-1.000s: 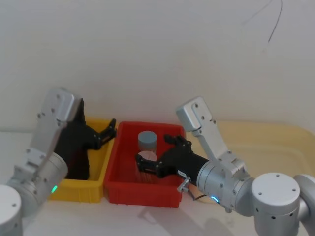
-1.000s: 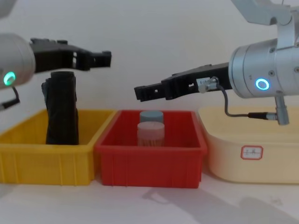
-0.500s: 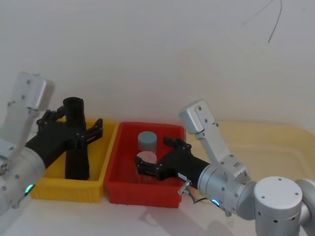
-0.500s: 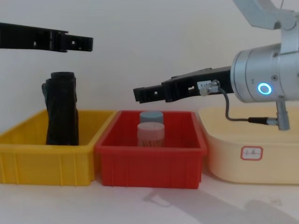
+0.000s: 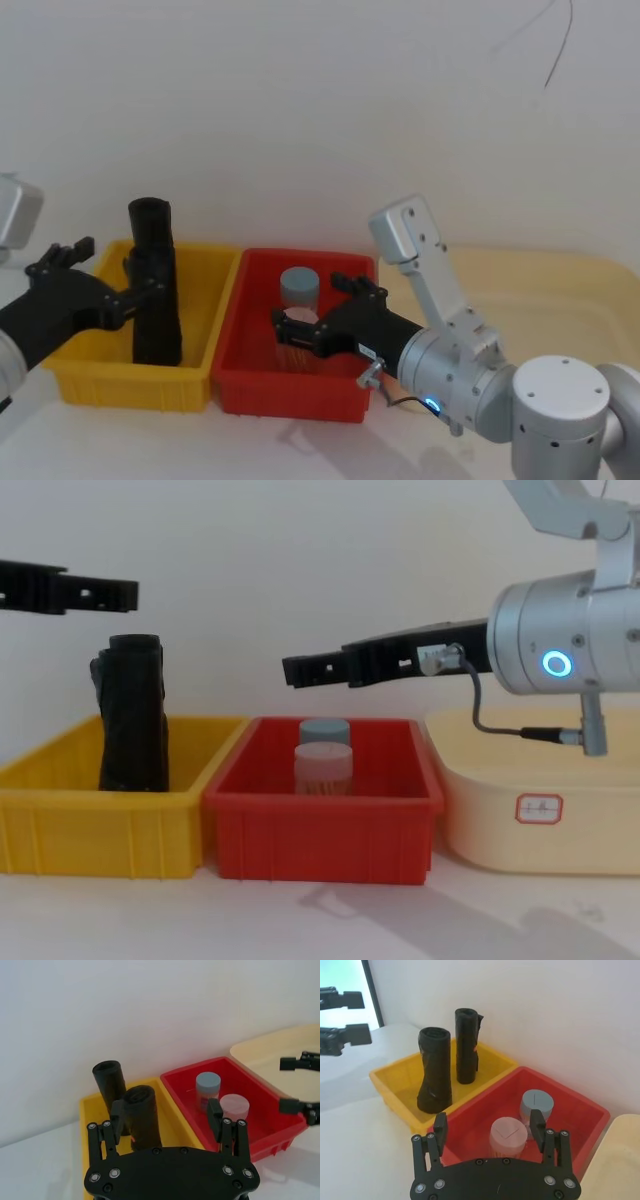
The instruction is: Pick up the garbage bag with the one hand and transfer it to the other hand.
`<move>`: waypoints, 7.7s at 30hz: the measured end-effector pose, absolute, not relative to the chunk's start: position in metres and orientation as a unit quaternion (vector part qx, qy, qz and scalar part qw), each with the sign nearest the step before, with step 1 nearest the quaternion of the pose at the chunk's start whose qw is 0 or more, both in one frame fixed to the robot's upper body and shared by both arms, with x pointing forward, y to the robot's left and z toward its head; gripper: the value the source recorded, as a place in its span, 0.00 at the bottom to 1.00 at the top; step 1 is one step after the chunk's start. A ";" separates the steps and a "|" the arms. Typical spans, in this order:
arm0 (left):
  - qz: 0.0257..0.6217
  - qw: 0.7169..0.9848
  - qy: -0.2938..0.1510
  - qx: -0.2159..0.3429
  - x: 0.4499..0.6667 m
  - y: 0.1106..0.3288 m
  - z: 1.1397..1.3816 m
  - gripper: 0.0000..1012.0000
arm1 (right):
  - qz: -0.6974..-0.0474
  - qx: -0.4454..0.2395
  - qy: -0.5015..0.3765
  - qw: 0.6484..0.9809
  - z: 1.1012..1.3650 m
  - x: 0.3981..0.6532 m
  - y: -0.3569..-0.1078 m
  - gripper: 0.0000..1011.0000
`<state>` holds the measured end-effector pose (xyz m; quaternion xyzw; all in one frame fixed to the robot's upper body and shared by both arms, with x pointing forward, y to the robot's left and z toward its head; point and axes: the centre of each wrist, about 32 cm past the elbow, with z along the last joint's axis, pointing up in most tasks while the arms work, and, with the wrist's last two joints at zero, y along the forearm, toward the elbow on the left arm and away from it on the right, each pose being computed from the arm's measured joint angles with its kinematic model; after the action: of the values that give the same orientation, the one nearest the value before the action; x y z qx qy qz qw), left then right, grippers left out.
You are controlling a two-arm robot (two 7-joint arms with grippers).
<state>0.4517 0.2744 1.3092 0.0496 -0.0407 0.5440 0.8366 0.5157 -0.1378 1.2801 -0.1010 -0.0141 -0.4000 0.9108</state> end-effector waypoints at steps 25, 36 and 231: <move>0.513 0.852 -0.070 0.079 0.482 0.323 1.274 0.99 | -0.406 -0.103 0.025 0.908 1.273 0.528 -0.127 0.99; 0.518 0.850 -0.060 0.068 0.503 0.332 1.261 0.99 | -0.407 -0.111 0.034 0.906 1.271 0.535 -0.125 0.99; 0.429 0.898 -0.014 0.101 0.605 0.307 1.253 0.37 | -0.648 -0.176 -0.073 0.737 1.280 0.545 -0.224 0.64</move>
<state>0.6055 0.3068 1.2525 0.1011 -0.0139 0.4286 0.8977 0.5452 -0.2236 1.2801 -0.1759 -0.0731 -0.6484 0.7371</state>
